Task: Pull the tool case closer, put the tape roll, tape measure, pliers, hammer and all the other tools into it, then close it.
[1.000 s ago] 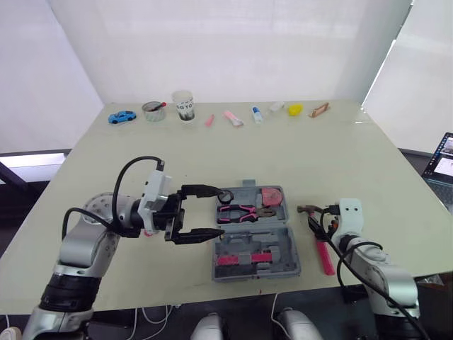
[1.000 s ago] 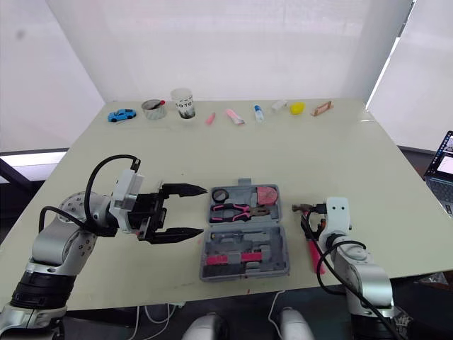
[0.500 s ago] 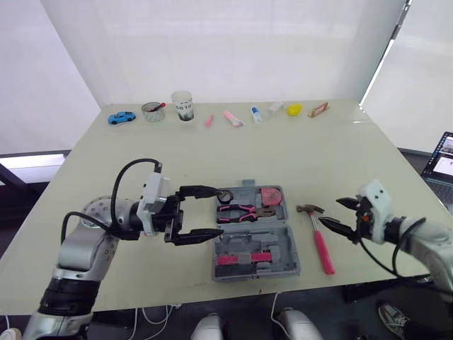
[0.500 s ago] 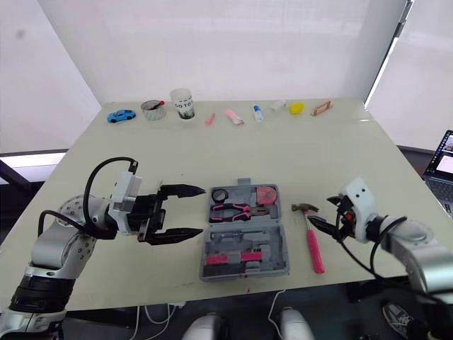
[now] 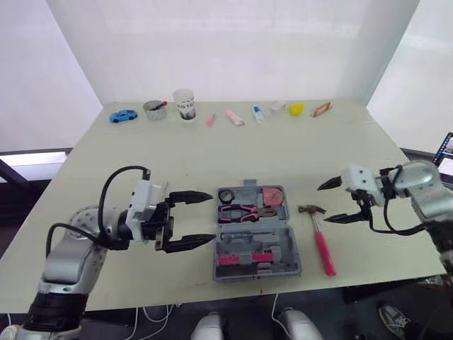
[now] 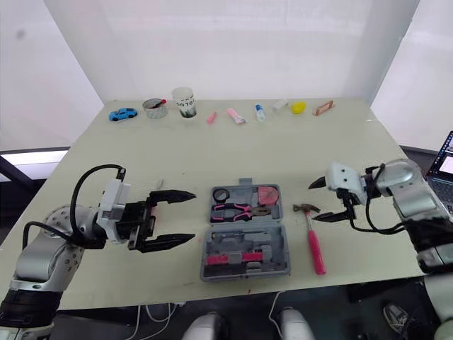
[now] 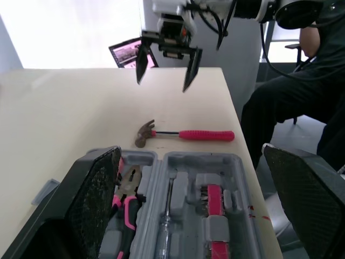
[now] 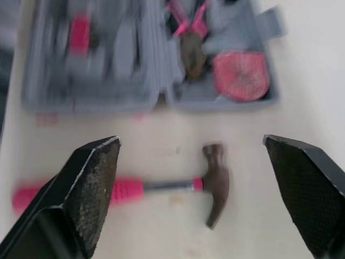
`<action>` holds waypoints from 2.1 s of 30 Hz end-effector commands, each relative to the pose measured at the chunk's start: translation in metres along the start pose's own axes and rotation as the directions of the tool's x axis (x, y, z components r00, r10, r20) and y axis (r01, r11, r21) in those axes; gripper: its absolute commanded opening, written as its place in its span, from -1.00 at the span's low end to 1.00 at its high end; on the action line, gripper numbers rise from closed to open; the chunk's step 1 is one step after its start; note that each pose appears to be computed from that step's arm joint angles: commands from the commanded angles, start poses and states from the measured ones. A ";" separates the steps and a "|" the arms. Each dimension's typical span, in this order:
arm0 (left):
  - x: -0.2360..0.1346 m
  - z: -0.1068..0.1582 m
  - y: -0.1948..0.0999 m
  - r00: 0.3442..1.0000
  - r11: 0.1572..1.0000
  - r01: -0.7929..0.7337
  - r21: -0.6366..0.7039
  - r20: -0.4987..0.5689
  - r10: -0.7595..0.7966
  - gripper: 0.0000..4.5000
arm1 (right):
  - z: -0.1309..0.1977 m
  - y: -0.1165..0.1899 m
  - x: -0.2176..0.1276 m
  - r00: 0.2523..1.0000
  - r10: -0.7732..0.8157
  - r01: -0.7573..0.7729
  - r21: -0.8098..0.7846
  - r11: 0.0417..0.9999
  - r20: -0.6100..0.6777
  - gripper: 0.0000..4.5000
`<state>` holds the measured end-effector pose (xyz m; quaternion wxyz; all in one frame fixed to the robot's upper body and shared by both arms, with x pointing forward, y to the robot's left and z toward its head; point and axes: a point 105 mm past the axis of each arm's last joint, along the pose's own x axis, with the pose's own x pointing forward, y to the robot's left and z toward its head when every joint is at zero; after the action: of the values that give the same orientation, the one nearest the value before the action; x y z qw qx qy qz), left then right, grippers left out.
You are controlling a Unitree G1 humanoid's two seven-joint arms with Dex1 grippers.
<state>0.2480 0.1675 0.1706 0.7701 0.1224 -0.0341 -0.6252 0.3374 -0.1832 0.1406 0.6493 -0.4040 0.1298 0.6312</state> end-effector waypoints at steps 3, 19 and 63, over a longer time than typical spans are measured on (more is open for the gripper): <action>-0.002 0.009 -0.005 0.999 0.999 -0.031 0.037 0.023 0.030 1.00 | -0.002 -0.012 0.013 0.976 0.133 -0.181 -0.297 0.937 -0.174 0.98; -0.006 0.012 -0.012 0.997 0.997 -0.077 0.030 0.021 0.076 1.00 | -0.019 -0.005 0.062 0.815 0.211 -0.555 -0.623 0.551 -0.540 0.98; 0.001 0.009 -0.012 0.998 0.999 -0.037 -0.010 0.043 0.038 1.00 | -0.020 -0.001 0.008 0.884 0.227 -0.433 -0.529 0.730 -0.409 -0.98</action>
<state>0.2364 0.1638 0.1721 0.7852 0.1032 -0.0383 -0.6094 0.3440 -0.1951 0.1090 0.3059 -0.6573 0.1156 0.6790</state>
